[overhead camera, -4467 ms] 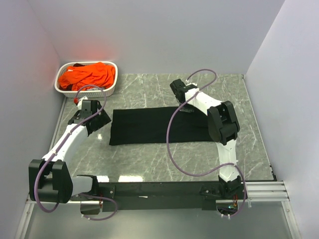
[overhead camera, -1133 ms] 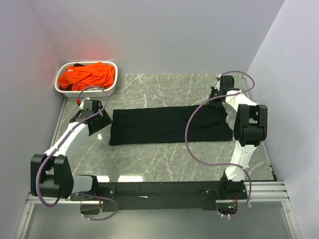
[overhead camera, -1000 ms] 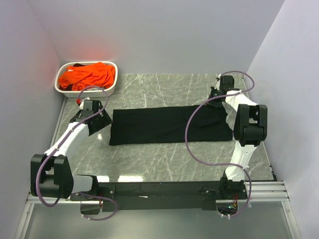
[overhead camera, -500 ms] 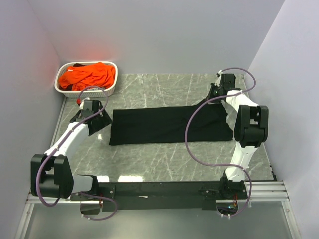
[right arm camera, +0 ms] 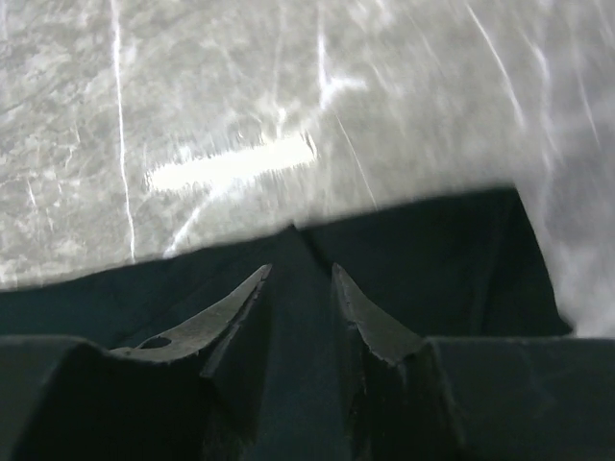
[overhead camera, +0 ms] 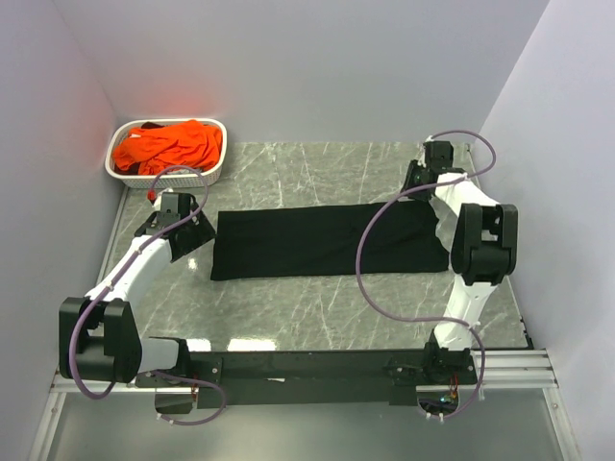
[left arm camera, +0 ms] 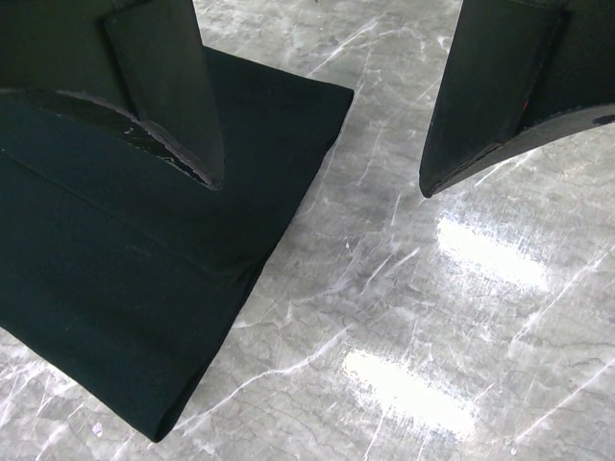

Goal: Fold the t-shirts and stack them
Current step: Fold the tshirt

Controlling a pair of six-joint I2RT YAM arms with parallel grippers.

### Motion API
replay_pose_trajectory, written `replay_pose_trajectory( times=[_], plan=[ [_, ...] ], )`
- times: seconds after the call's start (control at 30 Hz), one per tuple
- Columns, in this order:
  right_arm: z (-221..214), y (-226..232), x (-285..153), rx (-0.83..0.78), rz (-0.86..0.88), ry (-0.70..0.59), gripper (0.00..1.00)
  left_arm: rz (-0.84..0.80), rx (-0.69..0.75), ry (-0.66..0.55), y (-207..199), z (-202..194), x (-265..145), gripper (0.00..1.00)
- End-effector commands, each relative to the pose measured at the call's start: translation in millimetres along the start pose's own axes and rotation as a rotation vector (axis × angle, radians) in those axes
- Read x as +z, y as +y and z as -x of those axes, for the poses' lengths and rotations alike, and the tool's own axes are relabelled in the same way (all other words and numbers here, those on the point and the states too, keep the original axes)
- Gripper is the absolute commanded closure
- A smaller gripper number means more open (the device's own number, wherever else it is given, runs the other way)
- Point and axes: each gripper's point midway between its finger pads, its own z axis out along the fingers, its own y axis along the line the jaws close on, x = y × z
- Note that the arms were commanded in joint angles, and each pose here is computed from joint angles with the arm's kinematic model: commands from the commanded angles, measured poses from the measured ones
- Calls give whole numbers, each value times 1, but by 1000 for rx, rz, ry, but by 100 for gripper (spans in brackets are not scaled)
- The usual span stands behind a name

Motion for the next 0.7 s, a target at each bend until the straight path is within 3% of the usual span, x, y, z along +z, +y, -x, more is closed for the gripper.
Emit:
replay_pose_trajectory(
  times=[0.0, 0.13, 0.4, 0.67],
  plan=[
    [22, 2, -44, 67, -74, -115, 63, -37, 5, -48, -10, 15, -6, 12],
    [-14, -9, -56, 168, -100, -96, 67, -40, 4, -53, -10, 15, -7, 12],
    [-44, 24, -68, 271, 220, -83, 71, -47, 7, -56, -11, 15, -9, 12],
    [-71, -33, -32, 469, 204, -19, 73, -51, 18, -54, -12, 13, -9, 12]
  ],
)
